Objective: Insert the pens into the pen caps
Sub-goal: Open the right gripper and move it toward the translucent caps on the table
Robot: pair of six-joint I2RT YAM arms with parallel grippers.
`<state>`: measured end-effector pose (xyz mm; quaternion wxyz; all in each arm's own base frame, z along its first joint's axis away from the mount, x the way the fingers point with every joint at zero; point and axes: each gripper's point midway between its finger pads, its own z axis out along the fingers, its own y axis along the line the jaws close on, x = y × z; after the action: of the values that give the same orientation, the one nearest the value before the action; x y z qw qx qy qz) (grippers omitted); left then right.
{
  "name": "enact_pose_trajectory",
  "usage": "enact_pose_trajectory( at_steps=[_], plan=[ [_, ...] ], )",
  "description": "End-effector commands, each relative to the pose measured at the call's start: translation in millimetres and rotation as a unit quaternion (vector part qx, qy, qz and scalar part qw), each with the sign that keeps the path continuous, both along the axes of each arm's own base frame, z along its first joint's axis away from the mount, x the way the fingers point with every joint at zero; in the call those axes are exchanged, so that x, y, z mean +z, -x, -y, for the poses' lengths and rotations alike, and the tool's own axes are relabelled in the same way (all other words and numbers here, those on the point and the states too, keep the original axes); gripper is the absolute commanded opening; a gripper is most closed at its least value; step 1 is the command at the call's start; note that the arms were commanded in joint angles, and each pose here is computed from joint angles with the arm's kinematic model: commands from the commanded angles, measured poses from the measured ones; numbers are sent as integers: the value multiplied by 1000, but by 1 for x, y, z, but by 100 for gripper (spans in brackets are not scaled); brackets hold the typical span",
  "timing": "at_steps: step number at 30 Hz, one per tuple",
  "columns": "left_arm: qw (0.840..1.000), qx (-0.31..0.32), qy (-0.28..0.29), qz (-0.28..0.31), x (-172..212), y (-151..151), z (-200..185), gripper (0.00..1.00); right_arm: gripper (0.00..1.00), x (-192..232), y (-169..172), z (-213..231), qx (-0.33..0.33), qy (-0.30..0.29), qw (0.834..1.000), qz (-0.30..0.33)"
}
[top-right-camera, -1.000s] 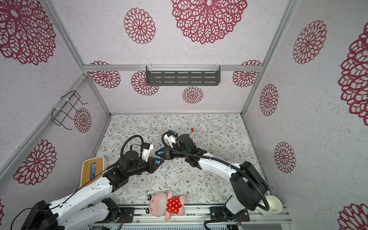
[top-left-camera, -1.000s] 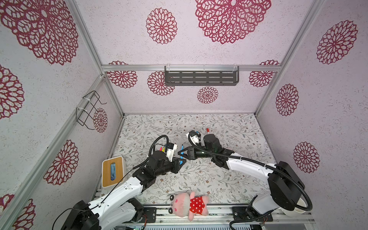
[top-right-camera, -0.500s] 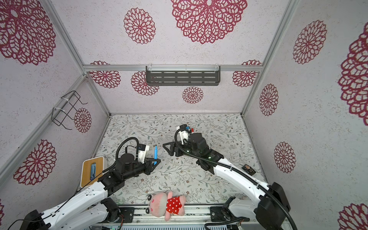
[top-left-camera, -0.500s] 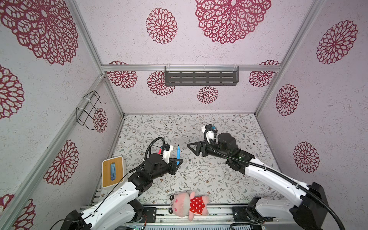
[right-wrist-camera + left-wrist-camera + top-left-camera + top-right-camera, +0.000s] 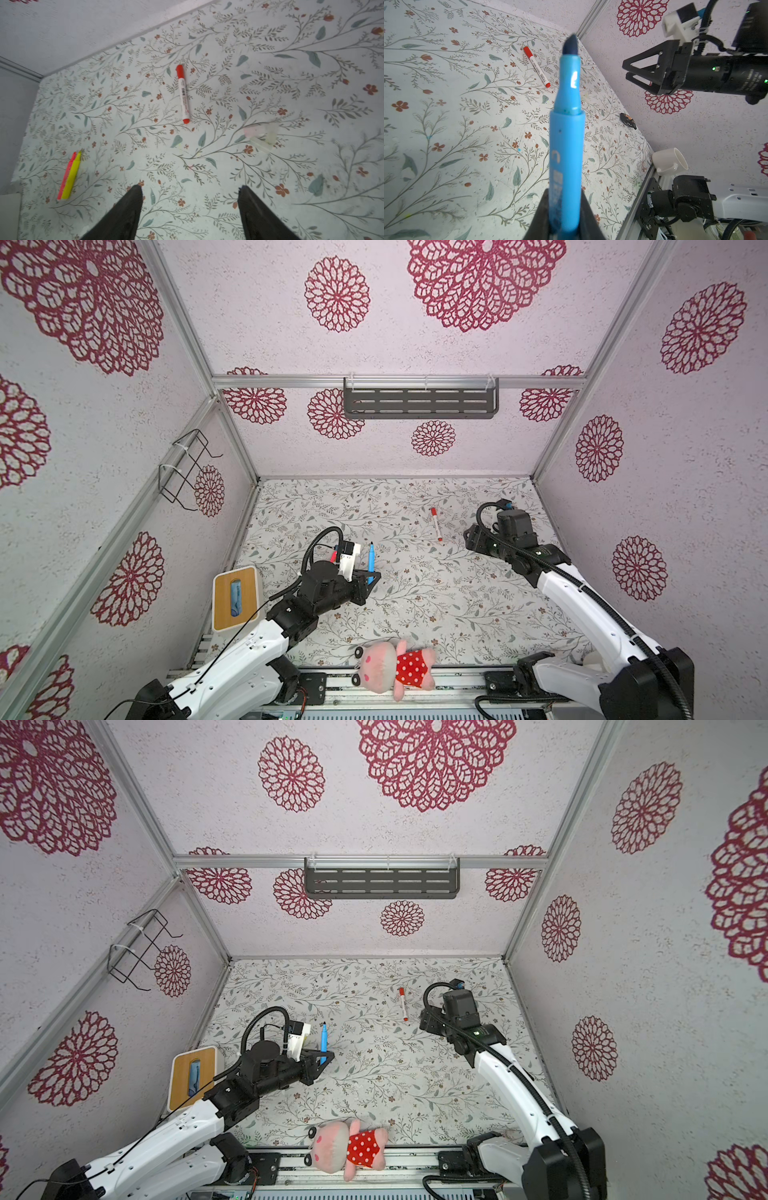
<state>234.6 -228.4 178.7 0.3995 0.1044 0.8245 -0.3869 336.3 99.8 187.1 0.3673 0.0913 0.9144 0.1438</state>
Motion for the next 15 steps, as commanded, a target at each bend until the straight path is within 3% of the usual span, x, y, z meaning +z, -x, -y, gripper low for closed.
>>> enact_pose_trajectory(
  at_steps=[1,15],
  plan=[
    [1000,1,4,3,4,-2,0,0,73,-25,-4,14,9,20,999,-33],
    [1000,11,4,0,-2,3,-7,0,70,-83,-43,39,9,30,994,-103]
  ],
)
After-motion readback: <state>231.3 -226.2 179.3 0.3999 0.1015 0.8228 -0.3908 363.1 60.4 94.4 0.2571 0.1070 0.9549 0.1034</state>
